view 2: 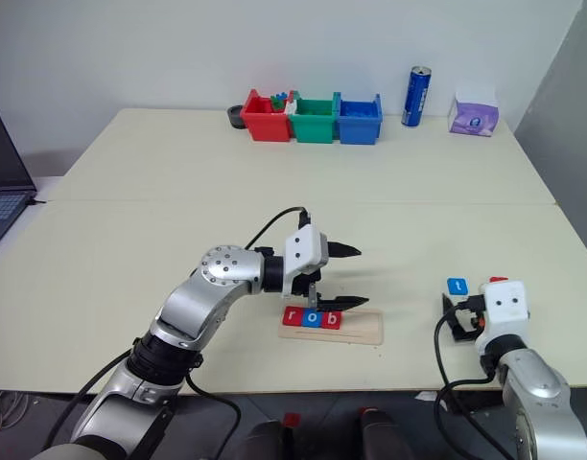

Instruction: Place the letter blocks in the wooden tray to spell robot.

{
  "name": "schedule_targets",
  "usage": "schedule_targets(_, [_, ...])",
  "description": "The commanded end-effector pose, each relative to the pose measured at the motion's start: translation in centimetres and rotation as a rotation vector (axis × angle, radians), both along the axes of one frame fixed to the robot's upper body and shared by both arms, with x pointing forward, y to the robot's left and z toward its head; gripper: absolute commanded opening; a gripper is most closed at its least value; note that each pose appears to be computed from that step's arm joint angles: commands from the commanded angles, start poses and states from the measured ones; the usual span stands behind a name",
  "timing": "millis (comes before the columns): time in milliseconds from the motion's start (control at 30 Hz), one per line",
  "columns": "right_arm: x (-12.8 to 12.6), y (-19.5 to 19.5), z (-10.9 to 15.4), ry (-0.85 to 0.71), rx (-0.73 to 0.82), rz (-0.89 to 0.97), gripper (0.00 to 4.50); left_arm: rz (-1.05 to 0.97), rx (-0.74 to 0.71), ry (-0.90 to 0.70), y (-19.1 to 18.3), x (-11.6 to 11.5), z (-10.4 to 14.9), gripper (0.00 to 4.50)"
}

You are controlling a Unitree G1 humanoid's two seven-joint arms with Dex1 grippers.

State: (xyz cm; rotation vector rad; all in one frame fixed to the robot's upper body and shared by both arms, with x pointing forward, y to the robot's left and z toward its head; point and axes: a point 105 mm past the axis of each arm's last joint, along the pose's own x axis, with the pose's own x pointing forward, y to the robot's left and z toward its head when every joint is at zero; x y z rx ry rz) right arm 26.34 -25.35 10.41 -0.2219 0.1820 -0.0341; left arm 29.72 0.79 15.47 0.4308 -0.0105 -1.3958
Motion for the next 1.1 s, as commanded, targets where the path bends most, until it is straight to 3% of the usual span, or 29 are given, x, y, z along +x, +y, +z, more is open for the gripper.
schedule_targets(33, [0.7, -2.3, 1.7, -0.100, -0.019, -0.078, 4.48, -0.027, -0.017, -0.048, -1.0, -0.5, 1.5, 4.50])
schedule_targets(433, [4.2, -7.0, 0.3, -0.048, 0.039, -0.184, 4.48, -0.035, -0.040, -0.064, -1.2, -0.6, 2.8, 4.50])
schedule_targets(800, [3.6, -6.5, -2.9, 0.130, 0.131, -0.156, 4.48, -0.015, -0.034, -0.054, -0.9, -0.3, 3.1, 4.50])
schedule_targets(1100, [3.4, -6.0, -2.9, 0.140, 0.141, -0.186, 1.49, -0.011, -0.045, -0.059, -0.4, 0.0, 3.2, 4.50])
